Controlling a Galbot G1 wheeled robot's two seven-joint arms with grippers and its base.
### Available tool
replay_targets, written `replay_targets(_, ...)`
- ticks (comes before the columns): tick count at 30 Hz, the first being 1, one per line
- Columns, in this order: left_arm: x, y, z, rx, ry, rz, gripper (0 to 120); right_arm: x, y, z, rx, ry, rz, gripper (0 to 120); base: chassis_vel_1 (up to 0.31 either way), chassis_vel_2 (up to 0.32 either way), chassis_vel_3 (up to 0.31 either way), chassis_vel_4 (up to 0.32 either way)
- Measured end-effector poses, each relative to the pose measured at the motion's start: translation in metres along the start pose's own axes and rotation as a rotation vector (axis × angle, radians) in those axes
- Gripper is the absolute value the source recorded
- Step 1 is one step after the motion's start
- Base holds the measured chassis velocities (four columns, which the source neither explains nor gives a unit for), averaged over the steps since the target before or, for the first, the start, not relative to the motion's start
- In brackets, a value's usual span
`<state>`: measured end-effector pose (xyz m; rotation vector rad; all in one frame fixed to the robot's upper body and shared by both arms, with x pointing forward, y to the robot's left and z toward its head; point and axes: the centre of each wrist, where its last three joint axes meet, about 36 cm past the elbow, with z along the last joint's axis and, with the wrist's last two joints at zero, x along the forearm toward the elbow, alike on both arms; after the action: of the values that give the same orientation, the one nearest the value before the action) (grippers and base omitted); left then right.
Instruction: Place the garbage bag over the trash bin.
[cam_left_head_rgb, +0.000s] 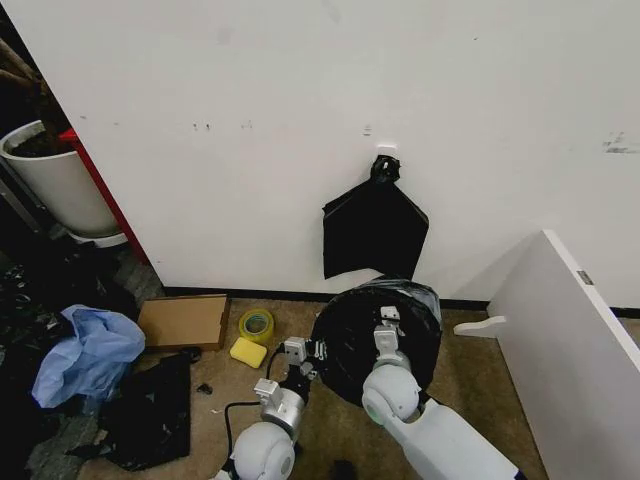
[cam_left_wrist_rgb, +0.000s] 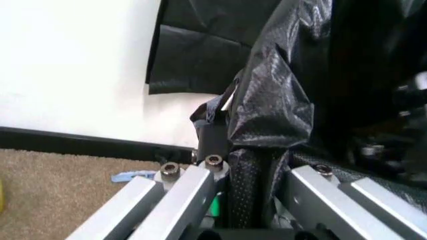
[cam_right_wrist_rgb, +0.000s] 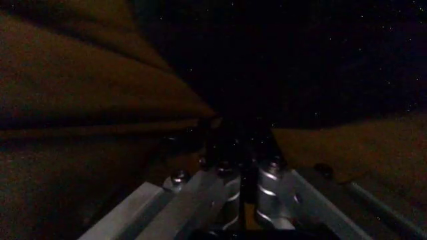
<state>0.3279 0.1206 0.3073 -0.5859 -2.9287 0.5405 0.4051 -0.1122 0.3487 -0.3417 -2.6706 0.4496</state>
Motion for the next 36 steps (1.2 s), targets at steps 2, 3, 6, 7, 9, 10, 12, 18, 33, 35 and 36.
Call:
replay_targets(2,-0.002,0.004,-0.002,-0.006,-0.004,-0.005,0,0.015,-0.005,-0.008,-0.025,-0.019,-0.024,0,0.000,0.000,0.000,0.000)
replay_targets(3,-0.003,0.005,-0.002,-0.008,-0.005,-0.007,0,0.021,-0.006,-0.010,-0.031,-0.026,-0.035,0,0.000,0.000,0.000,0.000)
replay_targets(6,-0.004,0.007,-0.002,-0.011,-0.004,-0.011,0,0.032,-0.008,-0.014,-0.041,-0.037,-0.057,0,0.000,0.000,0.000,0.000)
replay_targets(7,-0.004,0.009,-0.002,-0.014,-0.004,-0.014,0,0.045,-0.010,-0.017,-0.053,-0.037,-0.092,0,0.000,0.000,0.000,0.000)
replay_targets(9,-0.006,0.012,-0.002,-0.020,-0.002,-0.017,0,0.066,-0.013,-0.024,-0.077,0.006,-0.176,0,0.000,0.000,0.000,0.000)
replay_targets(10,-0.007,0.013,-0.001,-0.025,0.000,-0.018,0,0.075,-0.015,-0.030,-0.085,0.041,-0.221,0,0.000,0.000,0.000,0.000)
replay_targets(12,-0.007,0.014,-0.001,-0.028,0.001,-0.019,0,0.079,-0.016,-0.034,-0.089,0.066,-0.246,0,0.000,0.000,0.000,0.000)
replay_targets(18,-0.008,0.018,-0.003,-0.041,-0.005,-0.022,0,0.095,-0.033,-0.072,-0.132,0.289,-0.463,0,0.000,0.000,0.000,0.000)
replay_targets(33,0.000,0.012,-0.012,-0.042,-0.043,0.014,0,0.059,-0.006,-0.058,-0.040,0.315,-0.462,0,0.000,0.000,0.000,0.000)
replay_targets(35,0.001,0.011,-0.012,-0.041,-0.042,0.019,0,0.054,-0.004,-0.055,-0.024,0.302,-0.439,0,0.000,0.000,0.000,0.000)
replay_targets(36,0.002,0.010,-0.012,-0.040,-0.042,0.023,0,0.047,-0.002,-0.052,-0.005,0.291,-0.412,0,0.000,0.000,0.000,0.000)
